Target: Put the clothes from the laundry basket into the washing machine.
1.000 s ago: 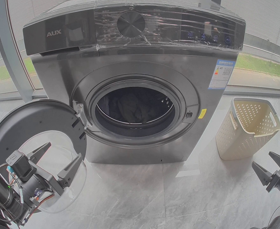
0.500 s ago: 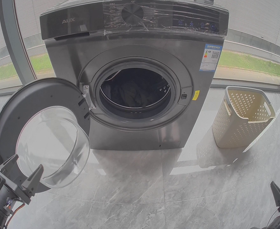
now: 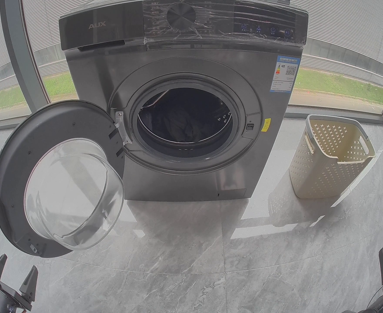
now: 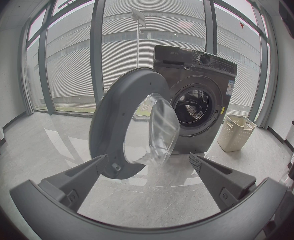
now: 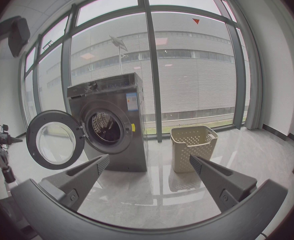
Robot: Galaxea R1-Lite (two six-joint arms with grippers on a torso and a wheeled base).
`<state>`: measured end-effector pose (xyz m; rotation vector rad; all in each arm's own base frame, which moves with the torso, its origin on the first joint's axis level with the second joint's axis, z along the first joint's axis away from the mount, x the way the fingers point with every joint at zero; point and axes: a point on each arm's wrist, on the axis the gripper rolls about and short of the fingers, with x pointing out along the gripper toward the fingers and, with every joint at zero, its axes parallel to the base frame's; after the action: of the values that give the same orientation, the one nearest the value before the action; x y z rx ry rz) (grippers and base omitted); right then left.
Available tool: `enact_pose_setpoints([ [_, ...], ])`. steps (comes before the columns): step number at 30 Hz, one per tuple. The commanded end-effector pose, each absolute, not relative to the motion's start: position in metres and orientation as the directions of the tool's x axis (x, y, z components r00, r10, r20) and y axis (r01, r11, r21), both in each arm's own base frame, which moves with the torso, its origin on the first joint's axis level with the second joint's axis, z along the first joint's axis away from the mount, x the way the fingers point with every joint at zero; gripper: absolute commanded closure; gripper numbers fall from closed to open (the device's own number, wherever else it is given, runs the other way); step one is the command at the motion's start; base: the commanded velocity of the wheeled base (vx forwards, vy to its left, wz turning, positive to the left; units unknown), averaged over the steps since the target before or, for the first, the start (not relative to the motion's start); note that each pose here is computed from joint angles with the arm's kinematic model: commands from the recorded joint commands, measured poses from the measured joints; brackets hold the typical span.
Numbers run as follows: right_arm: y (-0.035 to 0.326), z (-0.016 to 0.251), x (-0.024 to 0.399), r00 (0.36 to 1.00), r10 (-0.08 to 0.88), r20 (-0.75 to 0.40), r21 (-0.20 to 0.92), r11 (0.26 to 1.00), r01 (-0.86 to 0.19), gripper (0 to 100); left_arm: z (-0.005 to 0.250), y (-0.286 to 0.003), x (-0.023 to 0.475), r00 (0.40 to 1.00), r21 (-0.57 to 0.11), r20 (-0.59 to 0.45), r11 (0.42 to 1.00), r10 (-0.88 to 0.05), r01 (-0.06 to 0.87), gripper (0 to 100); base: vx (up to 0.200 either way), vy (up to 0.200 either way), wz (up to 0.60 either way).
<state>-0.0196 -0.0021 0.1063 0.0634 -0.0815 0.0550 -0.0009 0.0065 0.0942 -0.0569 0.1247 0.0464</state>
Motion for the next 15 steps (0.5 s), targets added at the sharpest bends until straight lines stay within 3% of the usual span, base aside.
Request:
enact_pose_setpoints([
  [1,-0.0008,0.0761,-0.0219,0.999,-0.046,-0.009,0.024,0.999,0.046,0,0.0854,0.0059,-0.0148,0.987,-0.024,-0.022,0.986,0.162,-0.162,0,0.000,0.000,0.00],
  [5,0.0000,0.0761,-0.0219,1.000,-0.014,-0.009,0.001,1.000,0.014,0,0.0852,0.0030,-0.0165,0.969,0.044,-0.008,0.968,0.247,-0.247,0,0.000,0.000,0.00],
  [11,-0.0002,0.0761,-0.0222,1.000,-0.017,-0.003,0.032,0.999,0.017,0,0.0827,0.0027,-0.0184,0.991,0.029,-0.011,0.991,0.133,-0.133,0,0.000,0.000,0.00],
  [15,-0.0001,0.0760,-0.0220,1.000,-0.012,-0.008,0.008,1.000,0.012,0,0.0787,0.0015,-0.0217,0.999,-0.025,0.012,0.998,0.049,-0.049,0,0.000,0.000,0.00],
])
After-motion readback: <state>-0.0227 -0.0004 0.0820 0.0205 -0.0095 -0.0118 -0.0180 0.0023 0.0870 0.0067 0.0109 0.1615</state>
